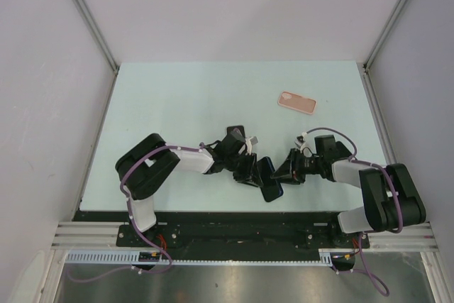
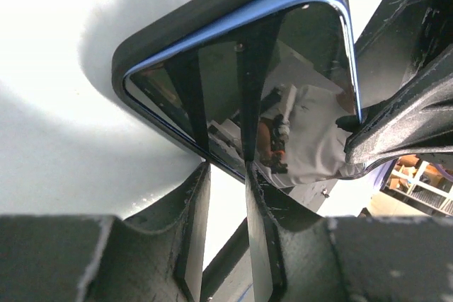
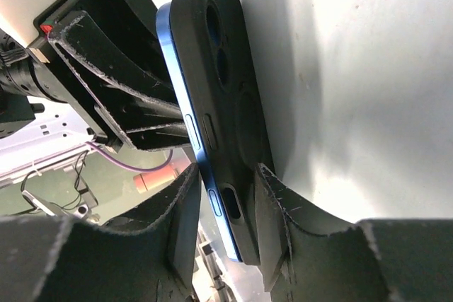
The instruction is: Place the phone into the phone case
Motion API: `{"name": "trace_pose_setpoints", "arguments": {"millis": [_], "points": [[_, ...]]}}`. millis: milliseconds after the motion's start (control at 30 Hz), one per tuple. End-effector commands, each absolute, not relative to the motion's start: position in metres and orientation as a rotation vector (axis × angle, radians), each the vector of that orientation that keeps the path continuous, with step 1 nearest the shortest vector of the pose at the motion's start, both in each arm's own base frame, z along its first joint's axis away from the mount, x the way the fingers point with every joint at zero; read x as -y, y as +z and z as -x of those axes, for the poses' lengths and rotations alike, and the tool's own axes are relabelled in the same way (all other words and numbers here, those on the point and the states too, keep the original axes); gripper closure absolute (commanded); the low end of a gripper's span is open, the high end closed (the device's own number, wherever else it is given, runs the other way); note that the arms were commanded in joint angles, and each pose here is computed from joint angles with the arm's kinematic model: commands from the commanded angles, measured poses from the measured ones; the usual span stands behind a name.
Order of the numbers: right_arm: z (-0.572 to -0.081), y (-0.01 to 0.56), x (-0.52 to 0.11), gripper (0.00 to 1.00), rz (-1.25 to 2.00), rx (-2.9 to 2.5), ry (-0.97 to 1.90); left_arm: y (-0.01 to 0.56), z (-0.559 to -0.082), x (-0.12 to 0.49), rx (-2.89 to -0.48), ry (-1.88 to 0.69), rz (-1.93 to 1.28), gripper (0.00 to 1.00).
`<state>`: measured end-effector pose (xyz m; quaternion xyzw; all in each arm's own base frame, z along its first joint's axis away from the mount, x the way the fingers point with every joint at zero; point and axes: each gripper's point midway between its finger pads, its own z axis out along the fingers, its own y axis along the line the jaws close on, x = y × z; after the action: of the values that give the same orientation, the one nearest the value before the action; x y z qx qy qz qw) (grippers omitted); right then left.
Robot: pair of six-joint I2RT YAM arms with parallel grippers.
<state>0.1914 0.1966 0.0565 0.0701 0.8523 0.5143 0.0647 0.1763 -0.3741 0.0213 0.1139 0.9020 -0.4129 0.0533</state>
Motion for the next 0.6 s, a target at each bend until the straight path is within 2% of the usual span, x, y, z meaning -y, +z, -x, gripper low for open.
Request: {"name": "trace_pose_setpoints", "arguments": {"millis": [0,233,267,300,400,567], "points": [[-0.1777,0.0716,-0.201,0.6,-0.187,-2.593,1.636,0.0191,-0.1827,0.3683,-2.704,-1.181,-0.369,0.67],[-0.175,0.0715,-0.1988,0.59,-0.17,-2.602,1.575,0.0163,-0.1819,0.3675,-2.708,-1.184,-0.369,0.68],[-0.1744,0.0714,-0.1991,0.63,-0.163,-2.603,1.571,0.0161,-0.1811,0.3676,-2.709,-1.184,-0.369,0.67],[-0.175,0.069,-0.1982,0.75,-0.163,-2.609,1.546,0.0167,-0.1818,0.3674,-2.707,-1.185,-0.367,0.67],[-0.1763,0.0674,-0.1983,1.0,-0.147,-2.607,1.515,0.018,-0.1818,0.368,-2.705,-1.189,-0.371,0.67],[-0.1795,0.0697,-0.199,1.0,-0.103,-2.587,1.41,0.0159,-0.1783,0.3676,-2.732,-1.183,-0.374,0.67]]}}
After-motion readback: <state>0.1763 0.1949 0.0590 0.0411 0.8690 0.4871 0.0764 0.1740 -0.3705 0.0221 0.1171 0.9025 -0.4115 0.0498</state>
